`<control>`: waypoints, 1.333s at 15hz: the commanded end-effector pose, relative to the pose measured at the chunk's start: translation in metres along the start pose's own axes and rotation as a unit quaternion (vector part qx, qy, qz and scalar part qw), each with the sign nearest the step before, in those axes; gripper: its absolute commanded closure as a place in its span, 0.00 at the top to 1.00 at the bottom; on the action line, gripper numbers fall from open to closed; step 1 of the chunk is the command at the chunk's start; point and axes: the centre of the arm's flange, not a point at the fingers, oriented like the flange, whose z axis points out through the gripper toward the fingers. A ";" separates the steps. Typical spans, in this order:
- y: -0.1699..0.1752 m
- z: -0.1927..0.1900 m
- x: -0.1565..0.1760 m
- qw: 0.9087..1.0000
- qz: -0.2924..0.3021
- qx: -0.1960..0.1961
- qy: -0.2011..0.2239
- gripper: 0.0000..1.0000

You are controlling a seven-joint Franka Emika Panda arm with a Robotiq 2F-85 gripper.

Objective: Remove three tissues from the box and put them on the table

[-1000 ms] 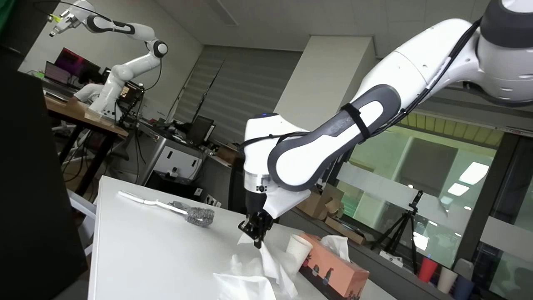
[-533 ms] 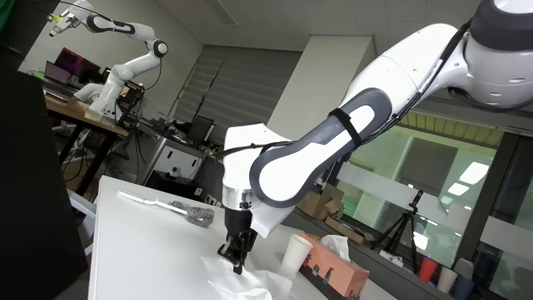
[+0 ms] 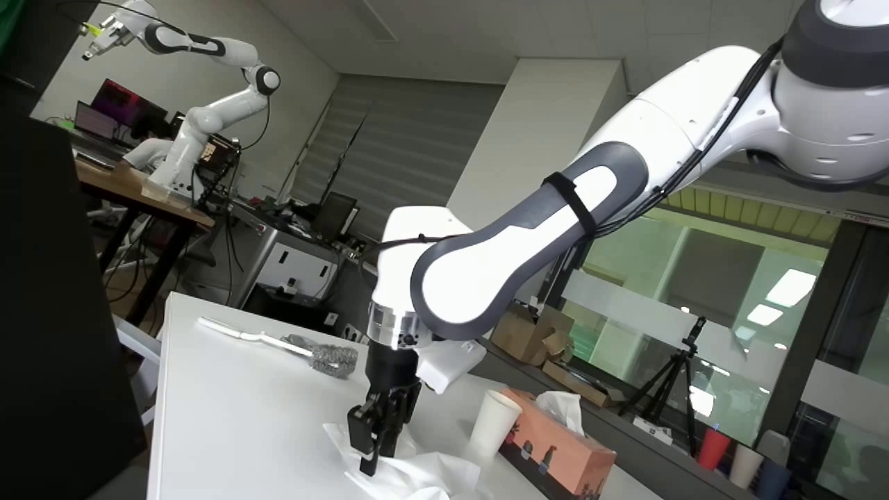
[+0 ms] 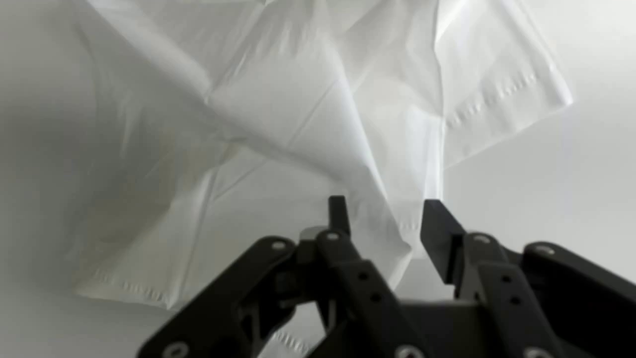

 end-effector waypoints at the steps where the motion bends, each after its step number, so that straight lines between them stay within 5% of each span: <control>1: 0.042 -0.034 -0.011 0.998 0.037 0.050 0.033 0.75; 6: 0.131 -0.072 -0.040 0.988 0.142 0.020 0.064 1.00; 14: 0.275 -0.064 -0.125 0.973 0.218 -0.076 0.021 1.00; 20: 0.342 -0.042 -0.184 0.953 0.286 -0.098 -0.005 1.00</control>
